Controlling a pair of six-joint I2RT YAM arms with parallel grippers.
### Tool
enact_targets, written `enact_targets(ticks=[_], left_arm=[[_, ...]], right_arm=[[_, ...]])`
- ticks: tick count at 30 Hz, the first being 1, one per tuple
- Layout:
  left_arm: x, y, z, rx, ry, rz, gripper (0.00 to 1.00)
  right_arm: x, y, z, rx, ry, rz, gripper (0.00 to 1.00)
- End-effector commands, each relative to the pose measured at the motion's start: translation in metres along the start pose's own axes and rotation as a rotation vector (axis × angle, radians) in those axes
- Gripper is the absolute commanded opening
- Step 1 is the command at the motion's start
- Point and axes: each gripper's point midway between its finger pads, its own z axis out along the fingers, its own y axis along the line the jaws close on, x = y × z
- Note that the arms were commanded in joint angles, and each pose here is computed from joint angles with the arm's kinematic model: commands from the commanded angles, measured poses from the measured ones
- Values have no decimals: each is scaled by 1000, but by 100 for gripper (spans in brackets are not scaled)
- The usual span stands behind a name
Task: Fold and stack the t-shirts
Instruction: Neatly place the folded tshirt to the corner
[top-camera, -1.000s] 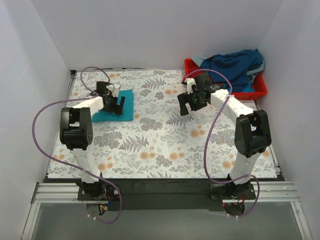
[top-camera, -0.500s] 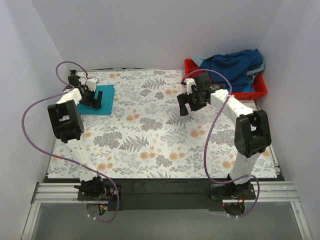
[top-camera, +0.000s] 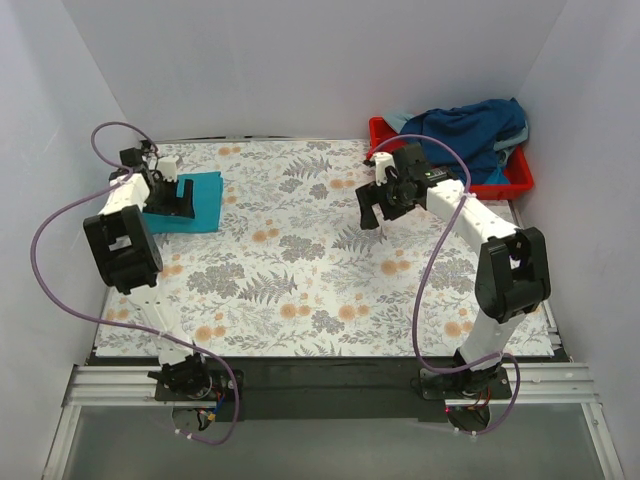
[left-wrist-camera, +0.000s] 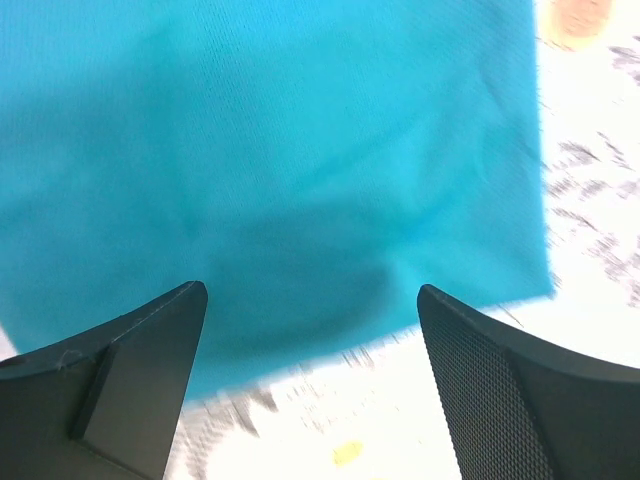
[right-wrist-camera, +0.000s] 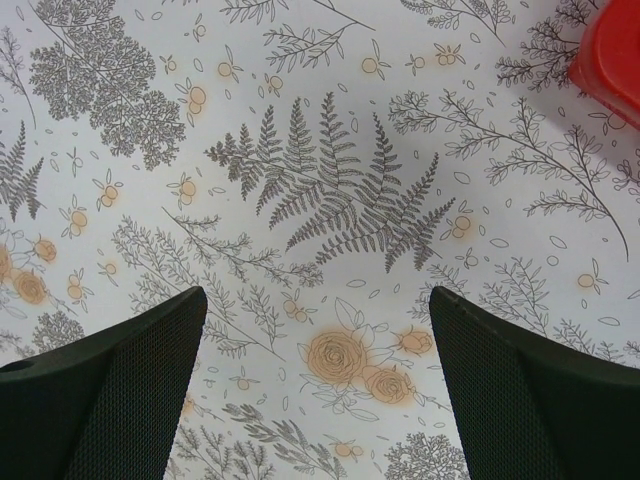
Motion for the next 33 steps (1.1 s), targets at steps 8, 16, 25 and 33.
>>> enact_targets(ticks=[8, 16, 25, 33], left_arm=[[34, -43, -68, -35, -1, -180, 88], [68, -42, -45, -152, 49, -266, 89], [80, -41, 2, -218, 98, -286, 90], [63, -38, 34, -212, 91, -334, 91]], right_arm=[[-19, 10, -36, 4, -95, -44, 98], [-21, 8, -43, 26, -103, -59, 98], [-19, 8, -45, 25, -102, -61, 98], [-17, 5, -40, 17, -91, -50, 98]])
